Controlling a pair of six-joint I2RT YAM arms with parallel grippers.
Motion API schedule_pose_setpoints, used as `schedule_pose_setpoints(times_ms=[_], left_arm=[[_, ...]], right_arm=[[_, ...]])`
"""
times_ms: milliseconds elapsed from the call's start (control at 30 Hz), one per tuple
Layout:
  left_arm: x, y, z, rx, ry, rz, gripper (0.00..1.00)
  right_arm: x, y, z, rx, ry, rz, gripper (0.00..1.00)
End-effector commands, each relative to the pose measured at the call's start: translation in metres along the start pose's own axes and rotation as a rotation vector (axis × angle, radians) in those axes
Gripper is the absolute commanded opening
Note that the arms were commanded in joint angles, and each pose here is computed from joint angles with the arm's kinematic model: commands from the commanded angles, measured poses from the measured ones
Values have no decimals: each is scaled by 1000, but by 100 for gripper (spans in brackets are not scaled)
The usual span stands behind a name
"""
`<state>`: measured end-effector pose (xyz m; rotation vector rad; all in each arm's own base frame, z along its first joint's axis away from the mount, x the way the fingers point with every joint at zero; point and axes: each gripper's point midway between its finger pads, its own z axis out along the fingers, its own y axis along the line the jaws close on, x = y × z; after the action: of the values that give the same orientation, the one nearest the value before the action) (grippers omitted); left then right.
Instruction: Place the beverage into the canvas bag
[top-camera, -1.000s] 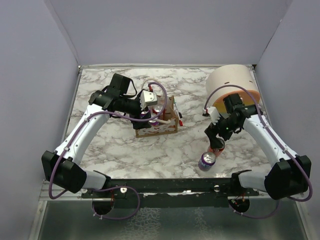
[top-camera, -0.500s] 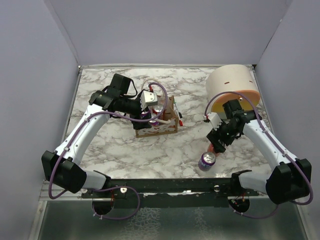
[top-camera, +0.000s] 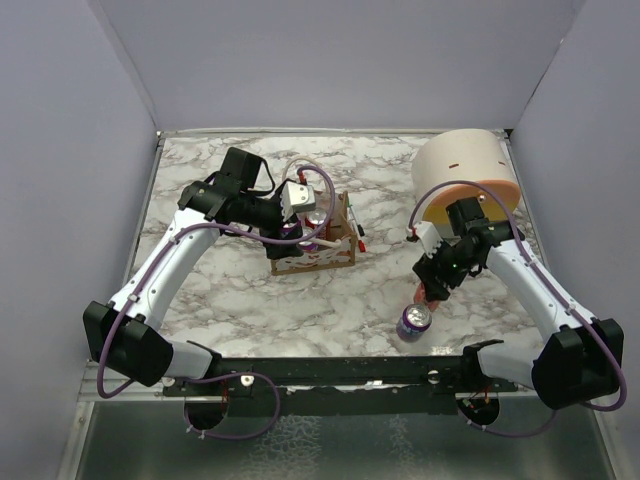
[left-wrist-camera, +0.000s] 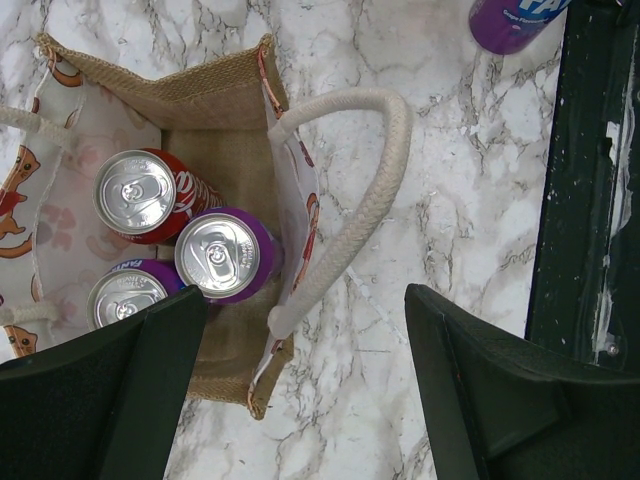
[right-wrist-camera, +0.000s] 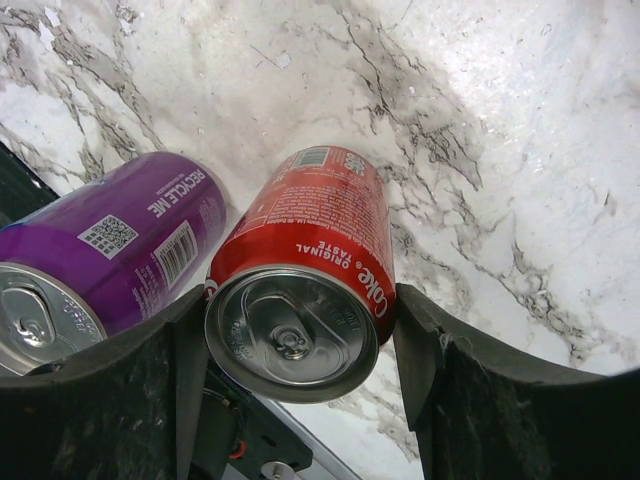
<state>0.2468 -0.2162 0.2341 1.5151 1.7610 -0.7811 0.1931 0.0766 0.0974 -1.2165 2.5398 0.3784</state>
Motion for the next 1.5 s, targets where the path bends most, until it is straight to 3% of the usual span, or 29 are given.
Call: schedule_pose_setpoints(times_ms=[0, 367, 600, 800, 1100, 1267, 1467], left_arm=[[-5, -1, -1, -4, -13, 41, 83], [-7, -1, 7, 11, -8, 54, 82], [-11, -14, 7, 69, -21, 81, 63], [-8, -26, 9, 121, -33, 106, 45], [7, -39, 15, 174, -38, 121, 24], [8, -46, 18, 205, -52, 119, 10], [10, -53, 19, 235, -70, 131, 2]], right_arm=[[-34, -7, -15, 41, -142, -56, 37], [-131, -12, -85, 62, -437, -187, 2], [-212, 12, -143, -13, -680, -320, 1], [-266, 39, -152, -122, -777, -412, 1], [-316, 77, -108, -247, -723, -473, 1], [-323, 80, -77, -222, -648, -451, 1], [-316, 66, -56, -150, -571, -401, 1]])
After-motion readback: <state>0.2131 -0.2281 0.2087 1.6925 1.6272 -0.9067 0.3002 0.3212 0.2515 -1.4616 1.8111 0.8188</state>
